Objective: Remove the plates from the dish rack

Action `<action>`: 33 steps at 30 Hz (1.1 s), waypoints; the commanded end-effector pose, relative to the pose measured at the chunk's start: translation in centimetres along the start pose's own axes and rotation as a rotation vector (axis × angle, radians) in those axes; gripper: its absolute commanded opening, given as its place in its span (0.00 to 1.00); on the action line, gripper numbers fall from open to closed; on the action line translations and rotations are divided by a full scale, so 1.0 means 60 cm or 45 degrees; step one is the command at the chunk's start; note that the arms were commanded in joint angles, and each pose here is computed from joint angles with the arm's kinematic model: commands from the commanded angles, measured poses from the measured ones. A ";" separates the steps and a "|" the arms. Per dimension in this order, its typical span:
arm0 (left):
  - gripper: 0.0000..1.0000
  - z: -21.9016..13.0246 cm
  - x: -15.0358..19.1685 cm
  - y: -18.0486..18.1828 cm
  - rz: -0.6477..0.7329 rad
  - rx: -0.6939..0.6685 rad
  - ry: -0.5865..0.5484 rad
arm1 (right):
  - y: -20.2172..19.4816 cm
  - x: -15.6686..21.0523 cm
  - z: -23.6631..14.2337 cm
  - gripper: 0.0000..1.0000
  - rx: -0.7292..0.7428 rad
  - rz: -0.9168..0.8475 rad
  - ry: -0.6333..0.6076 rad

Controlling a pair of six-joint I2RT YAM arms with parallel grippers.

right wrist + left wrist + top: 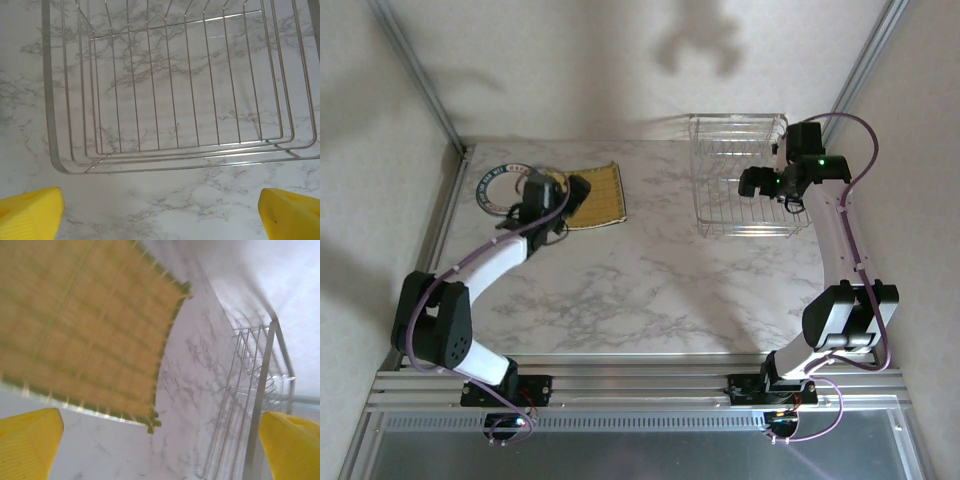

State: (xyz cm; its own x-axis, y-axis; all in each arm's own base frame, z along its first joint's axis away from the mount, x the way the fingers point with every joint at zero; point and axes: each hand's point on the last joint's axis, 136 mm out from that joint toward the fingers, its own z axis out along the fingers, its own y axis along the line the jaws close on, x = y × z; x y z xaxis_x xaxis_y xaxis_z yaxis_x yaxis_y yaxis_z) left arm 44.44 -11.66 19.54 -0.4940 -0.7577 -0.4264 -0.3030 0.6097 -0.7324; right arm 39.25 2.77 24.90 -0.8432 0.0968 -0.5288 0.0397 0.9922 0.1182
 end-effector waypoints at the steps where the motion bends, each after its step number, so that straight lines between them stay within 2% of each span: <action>1: 1.00 -0.049 -0.075 -0.041 0.585 -0.146 0.042 | -0.007 -0.008 -0.032 0.99 0.023 -0.016 -0.041; 4: 1.00 -0.060 -0.102 -0.011 0.874 -0.458 0.183 | -0.008 -0.006 -0.027 0.99 0.026 -0.009 -0.029; 7: 1.00 -0.074 -0.129 0.024 0.978 -0.674 0.181 | -0.006 -0.004 -0.024 0.99 0.019 -0.001 -0.030; 16: 1.00 -0.076 -0.104 0.066 1.001 -0.633 0.369 | -0.018 0.008 -0.043 0.99 0.068 -0.009 -0.043; 21: 1.00 -0.084 -0.082 0.078 0.990 -0.580 0.400 | -0.024 0.036 -0.048 0.99 0.077 0.005 -0.063; 23: 1.00 -0.087 -0.078 0.085 0.978 -0.570 0.373 | -0.023 0.046 -0.046 0.99 0.070 -0.016 -0.120; 26: 1.00 -0.094 -0.080 0.097 0.948 -0.557 0.279 | -0.012 0.057 -0.058 0.99 0.065 -0.089 -0.343; 29: 1.00 -0.106 -0.095 0.103 0.912 -0.541 0.090 | -0.022 0.074 -0.081 0.99 0.077 -0.061 -0.608; 33: 1.00 -0.151 -0.100 0.096 0.866 -0.346 -0.258 | -0.037 0.110 -0.087 0.99 0.106 -0.048 -0.842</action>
State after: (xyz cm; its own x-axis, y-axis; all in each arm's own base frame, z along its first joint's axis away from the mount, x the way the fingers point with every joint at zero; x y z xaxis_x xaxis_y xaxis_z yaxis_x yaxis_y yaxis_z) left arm 37.22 -2.40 18.22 -0.7401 -0.1315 -0.6596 -0.1423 0.9891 -0.0376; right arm 29.56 1.61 22.44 -0.5612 0.0567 -0.8257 0.0350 0.9984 0.0447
